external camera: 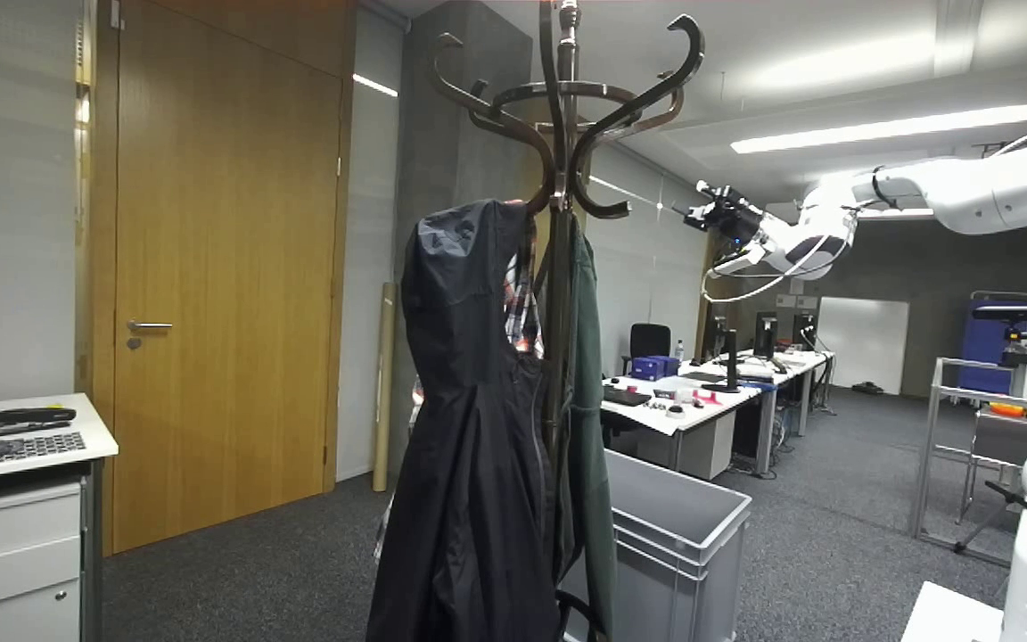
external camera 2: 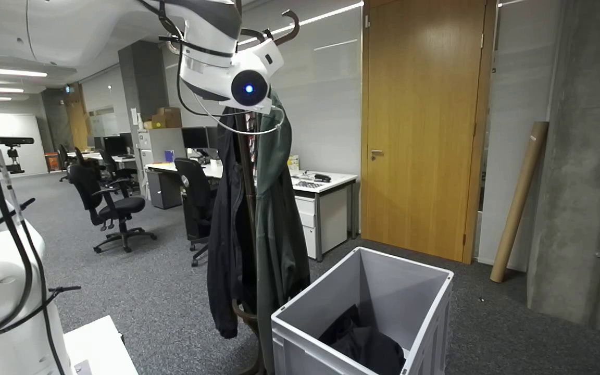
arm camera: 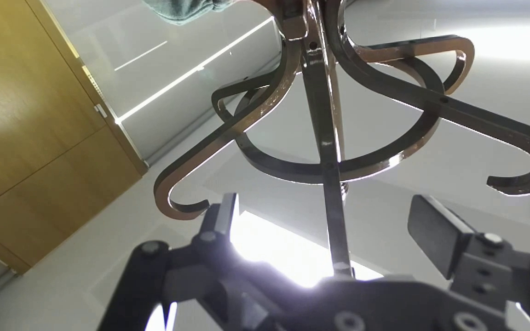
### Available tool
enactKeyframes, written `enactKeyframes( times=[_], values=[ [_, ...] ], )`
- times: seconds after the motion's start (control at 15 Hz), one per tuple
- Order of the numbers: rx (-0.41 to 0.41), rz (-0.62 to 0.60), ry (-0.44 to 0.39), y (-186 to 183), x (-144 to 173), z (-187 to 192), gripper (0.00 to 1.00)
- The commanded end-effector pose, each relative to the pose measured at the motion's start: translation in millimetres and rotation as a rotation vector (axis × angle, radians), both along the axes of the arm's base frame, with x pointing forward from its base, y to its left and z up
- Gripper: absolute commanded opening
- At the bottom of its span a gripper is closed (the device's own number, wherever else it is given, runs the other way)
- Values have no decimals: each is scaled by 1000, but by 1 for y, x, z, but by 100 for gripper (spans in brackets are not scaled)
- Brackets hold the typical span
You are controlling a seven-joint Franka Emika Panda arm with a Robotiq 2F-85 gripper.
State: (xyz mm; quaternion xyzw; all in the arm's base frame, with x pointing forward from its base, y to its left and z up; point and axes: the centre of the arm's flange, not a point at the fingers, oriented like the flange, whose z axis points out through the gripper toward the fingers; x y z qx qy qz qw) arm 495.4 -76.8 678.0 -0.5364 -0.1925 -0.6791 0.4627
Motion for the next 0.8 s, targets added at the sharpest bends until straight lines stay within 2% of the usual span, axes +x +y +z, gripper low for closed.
enactKeyframes(
  times=[0.0, 0.73],
  values=[
    [-3, -8, -53, 1, 13, 14, 100],
    [-12, -20, -140, 15, 27, 39, 100]
  ],
)
